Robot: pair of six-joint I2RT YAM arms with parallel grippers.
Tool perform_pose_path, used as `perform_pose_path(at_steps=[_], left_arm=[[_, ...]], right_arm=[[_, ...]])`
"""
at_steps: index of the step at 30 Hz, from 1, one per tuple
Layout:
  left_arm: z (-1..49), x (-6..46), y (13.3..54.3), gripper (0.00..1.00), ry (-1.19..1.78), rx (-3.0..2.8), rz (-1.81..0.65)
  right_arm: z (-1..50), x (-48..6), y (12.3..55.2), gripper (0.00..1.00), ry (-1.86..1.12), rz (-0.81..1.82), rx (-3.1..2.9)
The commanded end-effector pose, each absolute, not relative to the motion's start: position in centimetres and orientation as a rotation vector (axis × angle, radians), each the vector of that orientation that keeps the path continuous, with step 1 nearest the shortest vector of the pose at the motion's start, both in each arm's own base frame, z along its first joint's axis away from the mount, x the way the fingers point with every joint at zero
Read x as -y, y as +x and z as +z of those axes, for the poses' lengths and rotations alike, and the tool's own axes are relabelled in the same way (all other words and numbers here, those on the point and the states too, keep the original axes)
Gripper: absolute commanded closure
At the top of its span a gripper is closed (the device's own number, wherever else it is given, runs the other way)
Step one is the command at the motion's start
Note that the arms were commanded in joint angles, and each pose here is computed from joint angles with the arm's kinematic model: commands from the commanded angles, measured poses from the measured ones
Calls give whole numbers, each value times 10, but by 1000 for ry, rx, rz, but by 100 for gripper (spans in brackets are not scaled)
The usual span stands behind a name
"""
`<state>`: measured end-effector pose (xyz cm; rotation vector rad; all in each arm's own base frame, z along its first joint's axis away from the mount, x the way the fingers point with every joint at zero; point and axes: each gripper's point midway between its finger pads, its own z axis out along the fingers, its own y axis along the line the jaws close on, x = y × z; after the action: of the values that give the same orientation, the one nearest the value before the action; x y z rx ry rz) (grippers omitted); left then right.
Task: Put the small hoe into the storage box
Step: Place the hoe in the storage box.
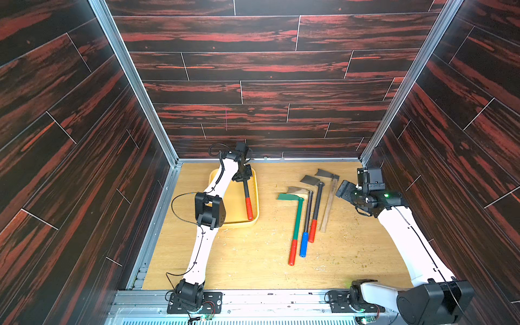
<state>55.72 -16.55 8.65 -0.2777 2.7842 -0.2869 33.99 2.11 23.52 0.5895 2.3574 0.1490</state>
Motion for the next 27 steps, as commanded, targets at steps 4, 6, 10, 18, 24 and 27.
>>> perform_pose_path(at_steps=[4,6,10,18,24,27], left_arm=[[99,155,560,89,-365,-2742,-257],[108,154,562,89,-381,-2717,-259],[129,147,562,89,-417,-2670,-221],[156,135,551,90,-481,-2608,-117],[155,143,548,90,-534,-2613,-176],[148,147,547,91,-555,-2630,-199]], right_arm=[[231,-18,341,9,598,134,-2363],[231,-19,340,9,598,139,-2364],[233,-19,339,9,600,142,-2357],[234,-20,337,9,595,158,-2354],[236,-20,334,9,596,163,-2343],[237,-19,334,9,592,159,-2341]])
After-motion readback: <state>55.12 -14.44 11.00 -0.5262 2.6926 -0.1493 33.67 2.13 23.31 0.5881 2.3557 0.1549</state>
